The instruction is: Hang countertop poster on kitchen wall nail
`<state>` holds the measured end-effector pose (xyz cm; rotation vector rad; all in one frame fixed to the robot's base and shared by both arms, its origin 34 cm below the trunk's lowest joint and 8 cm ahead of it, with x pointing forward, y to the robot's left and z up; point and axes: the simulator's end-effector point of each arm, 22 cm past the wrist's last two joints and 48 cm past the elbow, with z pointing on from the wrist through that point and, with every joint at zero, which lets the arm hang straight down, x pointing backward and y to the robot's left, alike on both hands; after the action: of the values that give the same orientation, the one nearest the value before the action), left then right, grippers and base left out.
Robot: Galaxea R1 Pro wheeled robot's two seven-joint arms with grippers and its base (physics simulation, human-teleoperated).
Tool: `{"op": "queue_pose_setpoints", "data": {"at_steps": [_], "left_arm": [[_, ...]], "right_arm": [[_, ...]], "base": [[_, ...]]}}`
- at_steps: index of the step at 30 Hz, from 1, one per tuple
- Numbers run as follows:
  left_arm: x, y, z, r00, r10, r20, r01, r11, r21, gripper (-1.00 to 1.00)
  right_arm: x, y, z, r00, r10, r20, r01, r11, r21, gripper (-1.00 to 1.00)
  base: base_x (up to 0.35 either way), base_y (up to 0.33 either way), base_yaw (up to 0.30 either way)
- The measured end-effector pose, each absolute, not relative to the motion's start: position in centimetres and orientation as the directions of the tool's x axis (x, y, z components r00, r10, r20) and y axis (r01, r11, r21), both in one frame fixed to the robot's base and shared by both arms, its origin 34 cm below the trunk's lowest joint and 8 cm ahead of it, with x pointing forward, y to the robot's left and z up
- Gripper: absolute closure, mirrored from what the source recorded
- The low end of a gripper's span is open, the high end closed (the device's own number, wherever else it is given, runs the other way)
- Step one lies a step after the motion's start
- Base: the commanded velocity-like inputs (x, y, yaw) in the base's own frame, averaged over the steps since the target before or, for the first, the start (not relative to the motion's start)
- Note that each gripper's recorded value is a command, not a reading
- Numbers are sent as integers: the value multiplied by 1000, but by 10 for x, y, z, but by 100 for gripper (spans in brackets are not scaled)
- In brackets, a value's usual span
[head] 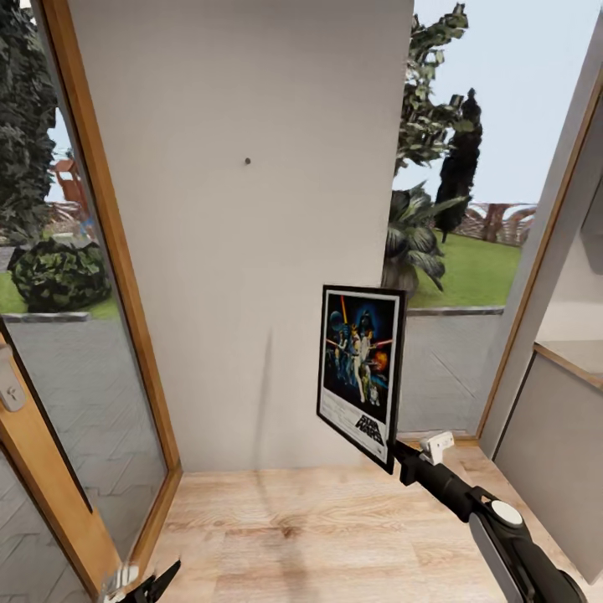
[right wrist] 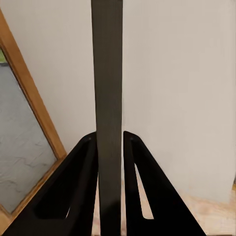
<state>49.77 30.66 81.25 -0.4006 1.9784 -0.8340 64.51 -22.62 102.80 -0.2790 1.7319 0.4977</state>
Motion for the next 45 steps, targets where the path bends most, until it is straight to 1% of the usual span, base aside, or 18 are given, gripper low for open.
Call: {"op": "queue_pose_setpoints", "data": {"at_steps": [1, 4, 5, 10, 16, 20, 23, 26, 27, 31, 34, 40, 45], "left_arm": [[483, 307, 803, -539, -573, -618, 34, 718, -695, -100], [475, 308, 798, -545, -576, -609, 20, 717, -697, -100], [460, 308, 790, -562, -574, -596, 4, 718, -696, -100], [453, 307, 786, -567, -576, -589, -4, 716, -698, -100], [451, 307, 785, -569, -576, -587, -5, 716, -698, -100], [451, 307, 785, -569, -576, -588, -4, 717, -698, -100], [451, 307, 785, -569, -574, -589, -3, 718, -696, -100], [451, 306, 786, -569, -574, -590, -1, 718, -697, -100], [451, 306, 786, -569, -573, -590, -1, 717, -697, -100], [451, 306, 786, -568, -573, -590, 0, 718, -696, -100], [451, 306, 786, -569, -573, -590, 0, 717, -697, -100], [451, 305, 786, -570, -572, -590, 1, 718, -696, -100], [451, 305, 785, -571, -571, -590, 2, 718, -696, -100]], "right_arm": [[646, -225, 1034, -221, 82, -972, -451, 875, 176, 100], [649, -222, 1052, -192, 78, -978, -464, 871, 161, 100], [652, -213, 1078, -204, 78, -976, -485, 858, 170, 100], [665, -197, 1140, -183, 72, -981, -540, 826, 161, 100], [671, -167, 1206, -180, 74, -981, -671, 720, 177, 100], [673, -152, 1255, -143, 73, -987, -744, 650, 156, 100], [666, -138, 1294, -147, 76, -986, -809, 564, 164, 100], [665, -132, 1315, -134, 70, -989, -833, 532, 151, 100], [661, -124, 1329, -121, 64, -991, -855, 500, 136, 100], [662, -114, 1363, -75, 53, -996, -880, 465, 91, 100], [666, -113, 1375, -64, 53, -997, -883, 463, 81, 100], [670, -113, 1381, -62, 53, -997, -884, 461, 80, 100], [661, -106, 1379, -66, 40, -997, -905, 418, 77, 100]], "base": [[0, 0, 0], [0, 0, 0], [0, 0, 0], [0, 0, 0], [0, 0, 0], [0, 0, 0], [0, 0, 0], [0, 0, 0], [0, 0, 0], [0, 0, 0], [0, 0, 0], [0, 0, 0], [0, 0, 0]]}}
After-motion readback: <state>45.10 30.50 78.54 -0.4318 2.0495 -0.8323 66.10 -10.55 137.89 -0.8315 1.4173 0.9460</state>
